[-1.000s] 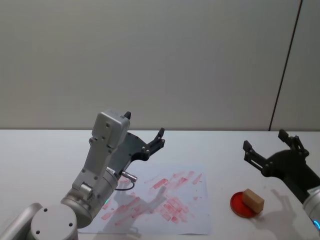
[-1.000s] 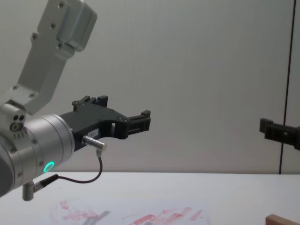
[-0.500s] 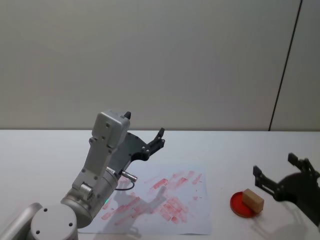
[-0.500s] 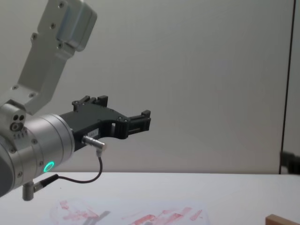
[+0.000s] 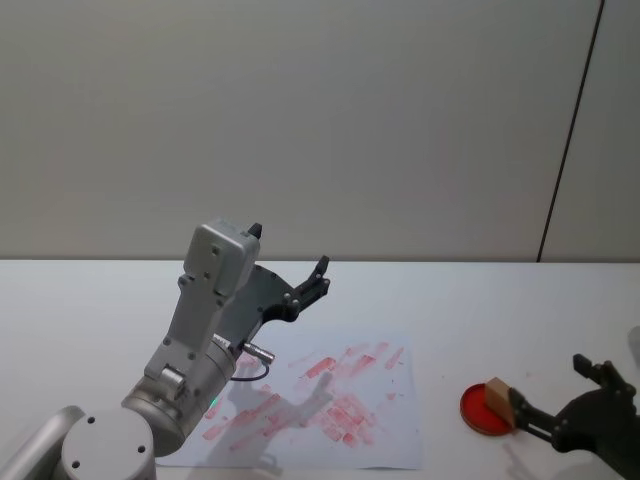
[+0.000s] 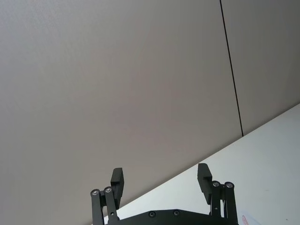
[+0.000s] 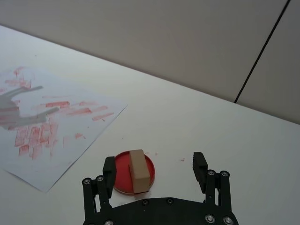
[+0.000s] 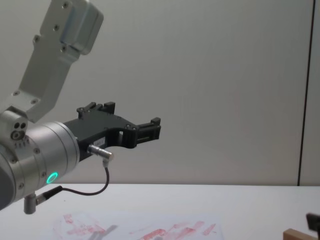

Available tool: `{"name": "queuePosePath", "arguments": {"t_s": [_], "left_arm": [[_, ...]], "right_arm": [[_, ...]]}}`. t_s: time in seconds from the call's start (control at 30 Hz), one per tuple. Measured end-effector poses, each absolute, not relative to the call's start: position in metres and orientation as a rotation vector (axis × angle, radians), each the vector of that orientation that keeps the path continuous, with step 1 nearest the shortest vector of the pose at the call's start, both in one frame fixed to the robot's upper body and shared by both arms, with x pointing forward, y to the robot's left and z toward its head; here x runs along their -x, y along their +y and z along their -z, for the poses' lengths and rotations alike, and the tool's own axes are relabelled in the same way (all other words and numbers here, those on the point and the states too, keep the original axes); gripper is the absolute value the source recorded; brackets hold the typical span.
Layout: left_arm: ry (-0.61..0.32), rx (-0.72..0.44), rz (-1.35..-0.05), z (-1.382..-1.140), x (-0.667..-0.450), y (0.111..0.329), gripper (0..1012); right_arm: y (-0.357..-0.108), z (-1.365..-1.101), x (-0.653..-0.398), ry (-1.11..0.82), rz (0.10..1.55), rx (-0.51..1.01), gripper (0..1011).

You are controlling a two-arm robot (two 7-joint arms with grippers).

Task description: Use the one hand to pick up the stamp and affix it onto the A4 paper.

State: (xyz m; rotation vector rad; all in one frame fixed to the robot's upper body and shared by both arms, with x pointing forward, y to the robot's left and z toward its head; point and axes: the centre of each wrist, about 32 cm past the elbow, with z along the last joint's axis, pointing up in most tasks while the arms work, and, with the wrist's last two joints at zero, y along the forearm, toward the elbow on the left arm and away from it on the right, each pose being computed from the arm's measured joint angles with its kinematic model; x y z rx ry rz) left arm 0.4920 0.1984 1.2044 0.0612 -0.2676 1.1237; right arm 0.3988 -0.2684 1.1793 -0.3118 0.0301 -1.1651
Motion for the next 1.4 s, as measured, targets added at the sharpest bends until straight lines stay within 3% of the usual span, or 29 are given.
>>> {"name": "queuePosePath", "arguments": {"t_s": [1.03, 1.4], "left_arm": [[-0.268, -0.061, -1.124, -1.204, -0.492, 0.198, 1002], [-0.268, -0.061, -1.124, -1.204, -0.492, 0.198, 1003]], "right_arm": [[-0.249, -1.15, -0.446, 0.092, 1.079, 0.427, 1001], [-0.244, -1.146, -0.452, 0.107, 1.066, 0.434, 760]]}}
